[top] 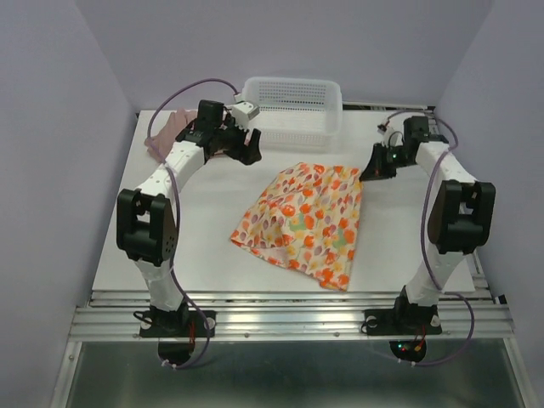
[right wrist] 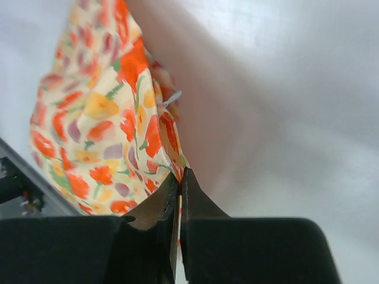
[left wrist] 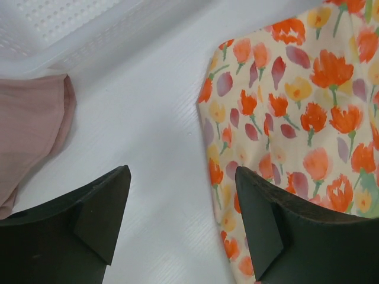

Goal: Fold and stack the skirts
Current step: Flatten the skirt out

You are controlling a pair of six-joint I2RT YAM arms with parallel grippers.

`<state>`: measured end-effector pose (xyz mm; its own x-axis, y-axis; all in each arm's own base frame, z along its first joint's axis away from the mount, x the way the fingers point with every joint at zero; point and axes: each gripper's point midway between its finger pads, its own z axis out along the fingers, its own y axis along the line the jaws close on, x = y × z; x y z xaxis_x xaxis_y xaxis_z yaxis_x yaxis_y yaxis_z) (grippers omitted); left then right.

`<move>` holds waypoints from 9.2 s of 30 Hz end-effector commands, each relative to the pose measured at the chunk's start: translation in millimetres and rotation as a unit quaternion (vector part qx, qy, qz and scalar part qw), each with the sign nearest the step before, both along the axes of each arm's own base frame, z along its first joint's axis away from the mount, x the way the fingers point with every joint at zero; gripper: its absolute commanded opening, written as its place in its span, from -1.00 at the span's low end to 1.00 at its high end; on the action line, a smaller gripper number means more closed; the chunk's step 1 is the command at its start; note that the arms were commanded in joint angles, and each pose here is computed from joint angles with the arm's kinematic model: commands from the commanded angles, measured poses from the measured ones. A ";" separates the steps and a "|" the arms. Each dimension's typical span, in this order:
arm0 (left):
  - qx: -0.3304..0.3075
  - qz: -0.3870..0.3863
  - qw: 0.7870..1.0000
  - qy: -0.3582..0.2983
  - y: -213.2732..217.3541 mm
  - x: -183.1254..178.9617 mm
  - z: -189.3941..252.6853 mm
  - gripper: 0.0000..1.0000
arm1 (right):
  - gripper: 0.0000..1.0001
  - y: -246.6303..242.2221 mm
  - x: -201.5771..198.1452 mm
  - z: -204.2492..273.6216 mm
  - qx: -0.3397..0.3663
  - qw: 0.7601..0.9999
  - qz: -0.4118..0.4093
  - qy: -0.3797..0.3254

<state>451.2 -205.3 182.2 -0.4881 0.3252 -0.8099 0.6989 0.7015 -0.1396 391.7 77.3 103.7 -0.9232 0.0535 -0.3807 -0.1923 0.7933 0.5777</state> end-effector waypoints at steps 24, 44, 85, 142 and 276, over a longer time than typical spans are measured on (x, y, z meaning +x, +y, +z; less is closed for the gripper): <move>-0.037 -0.176 0.977 -0.111 25.0 -88.1 20.0 0.66 | -0.99 96.9 -227.6 -6.5 -0.167 0.746 0.600 -0.236; 0.121 -0.369 0.896 -0.217 -1.1 -177.6 -33.3 0.44 | -0.99 89.8 -211.0 3.7 -0.213 0.761 0.556 -0.257; 0.165 0.056 0.948 -0.266 71.1 -51.3 108.6 -1.00 | -0.99 19.6 -76.8 210.3 -0.354 0.749 0.266 -0.493; 0.147 -0.058 0.965 -0.211 108.3 -235.5 110.4 0.97 | 1.00 -8.4 -136.3 158.1 -0.372 0.609 0.443 -0.543; 0.233 -0.238 0.912 -0.240 76.5 -127.2 -45.4 0.45 | 0.03 96.4 -203.1 -71.6 -0.319 0.812 0.457 -0.177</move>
